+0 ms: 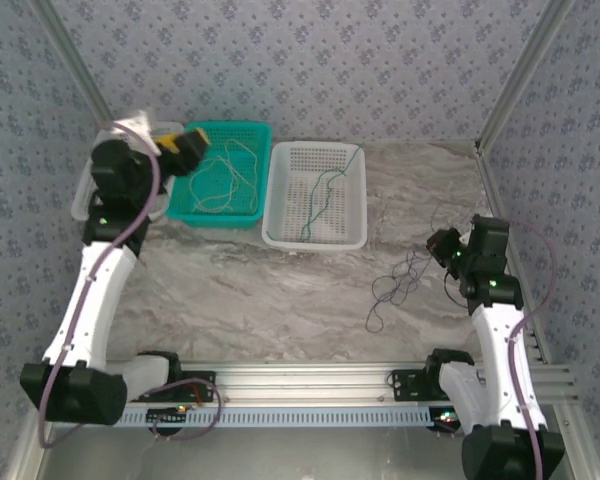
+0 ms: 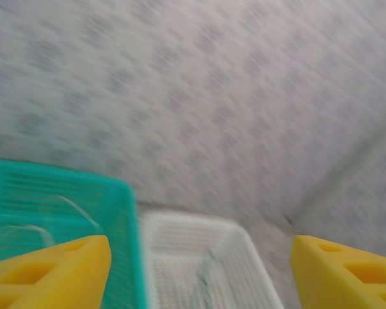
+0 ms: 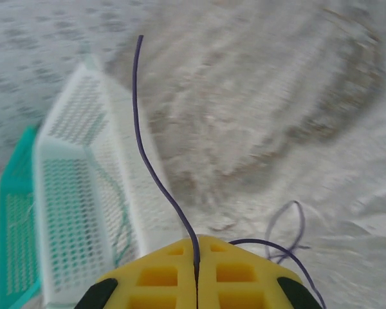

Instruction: Untangle the cables

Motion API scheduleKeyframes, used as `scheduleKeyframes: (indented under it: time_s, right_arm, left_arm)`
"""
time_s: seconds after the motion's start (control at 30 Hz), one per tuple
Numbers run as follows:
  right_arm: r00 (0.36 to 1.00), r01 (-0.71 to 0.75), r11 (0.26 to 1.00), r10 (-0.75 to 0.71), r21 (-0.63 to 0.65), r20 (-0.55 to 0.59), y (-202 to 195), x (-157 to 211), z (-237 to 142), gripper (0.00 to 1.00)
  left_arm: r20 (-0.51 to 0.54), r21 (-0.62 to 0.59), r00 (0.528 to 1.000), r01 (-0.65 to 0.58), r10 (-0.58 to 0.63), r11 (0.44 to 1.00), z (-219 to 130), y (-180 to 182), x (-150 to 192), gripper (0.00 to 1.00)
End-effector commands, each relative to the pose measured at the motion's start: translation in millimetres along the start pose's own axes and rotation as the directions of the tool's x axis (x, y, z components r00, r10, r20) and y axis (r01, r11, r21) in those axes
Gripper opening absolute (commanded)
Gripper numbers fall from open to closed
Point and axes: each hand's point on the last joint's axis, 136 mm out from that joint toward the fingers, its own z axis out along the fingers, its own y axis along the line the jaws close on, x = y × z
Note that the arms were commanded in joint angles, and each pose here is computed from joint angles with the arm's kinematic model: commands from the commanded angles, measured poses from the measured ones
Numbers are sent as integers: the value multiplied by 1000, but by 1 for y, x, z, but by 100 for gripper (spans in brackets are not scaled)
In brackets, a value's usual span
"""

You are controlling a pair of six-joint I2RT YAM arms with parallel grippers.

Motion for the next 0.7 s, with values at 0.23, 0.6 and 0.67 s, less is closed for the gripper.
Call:
scheduleKeyframes:
  time_s: [0.23, 0.6, 0.67]
  right_arm:
    - [908, 404, 859, -419, -314, 23, 125, 13, -52, 0]
    - [739, 584, 621, -673, -523, 27, 184, 67, -66, 0]
    - [718, 599, 596, -695, -535, 31, 189, 76, -66, 0]
  left_arm:
    - [-51, 707, 839, -352, 541, 613, -29, -185, 140, 75]
    - [56, 733, 838, -403, 542, 548, -15, -222, 174, 77]
    - [22, 716, 871, -356, 490, 600, -6, -221, 166, 77]
